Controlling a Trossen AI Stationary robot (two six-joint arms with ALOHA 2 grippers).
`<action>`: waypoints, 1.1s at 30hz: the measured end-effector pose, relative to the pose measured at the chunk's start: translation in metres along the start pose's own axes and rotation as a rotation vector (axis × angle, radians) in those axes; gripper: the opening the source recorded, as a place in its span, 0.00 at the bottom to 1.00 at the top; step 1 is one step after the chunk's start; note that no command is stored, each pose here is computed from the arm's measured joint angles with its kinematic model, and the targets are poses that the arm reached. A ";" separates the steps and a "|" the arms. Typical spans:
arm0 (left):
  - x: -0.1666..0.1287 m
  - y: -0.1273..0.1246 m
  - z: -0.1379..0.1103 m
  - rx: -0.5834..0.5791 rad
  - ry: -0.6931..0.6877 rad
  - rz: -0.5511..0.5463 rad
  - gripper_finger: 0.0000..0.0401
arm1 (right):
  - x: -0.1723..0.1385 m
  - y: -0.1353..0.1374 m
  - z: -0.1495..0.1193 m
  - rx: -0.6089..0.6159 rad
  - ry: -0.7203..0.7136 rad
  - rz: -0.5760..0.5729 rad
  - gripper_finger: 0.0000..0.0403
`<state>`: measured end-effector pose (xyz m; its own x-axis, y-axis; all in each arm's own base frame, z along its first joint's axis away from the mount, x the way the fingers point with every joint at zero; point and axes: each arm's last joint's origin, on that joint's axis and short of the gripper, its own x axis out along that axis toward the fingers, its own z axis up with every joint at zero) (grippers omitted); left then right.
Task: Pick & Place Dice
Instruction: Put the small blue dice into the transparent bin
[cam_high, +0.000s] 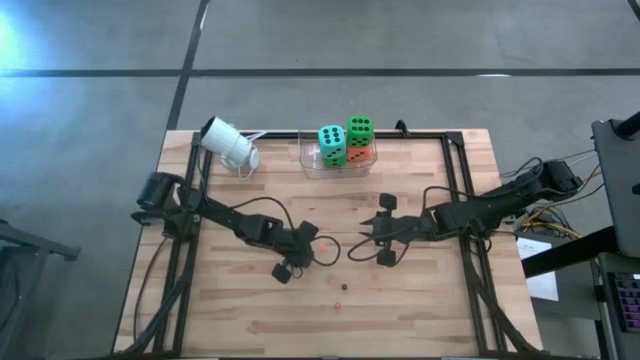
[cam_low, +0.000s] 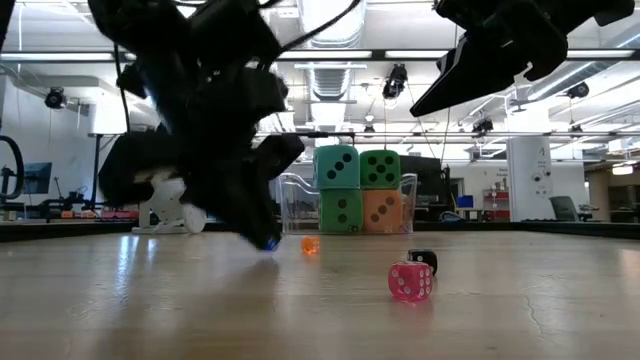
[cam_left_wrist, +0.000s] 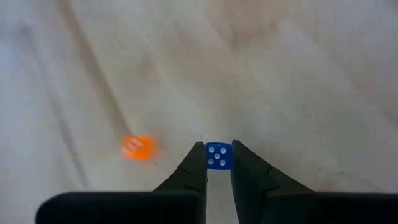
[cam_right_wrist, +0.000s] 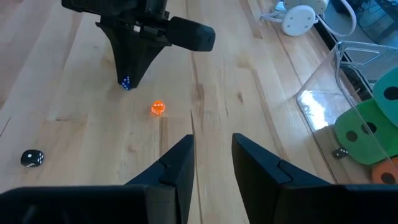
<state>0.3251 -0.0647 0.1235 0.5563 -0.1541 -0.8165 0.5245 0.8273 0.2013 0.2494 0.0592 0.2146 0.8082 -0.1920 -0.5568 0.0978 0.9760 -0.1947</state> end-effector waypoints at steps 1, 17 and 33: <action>-0.004 0.003 0.005 -0.007 -0.015 0.016 0.10 | 0.000 0.000 0.000 0.000 0.000 0.000 0.26; -0.099 0.108 0.025 -0.207 -0.026 0.453 0.11 | 0.000 -0.001 0.001 -0.043 -0.008 -0.002 0.25; -0.098 0.183 -0.043 -0.436 0.088 0.542 0.11 | 0.000 0.000 0.003 -0.058 -0.028 -0.002 0.25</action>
<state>0.3387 0.1247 0.2174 0.6023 0.3707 -0.7070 -0.1288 0.9191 0.3723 0.2511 0.0591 0.2172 0.8241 -0.1900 -0.5337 0.0663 0.9680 -0.2422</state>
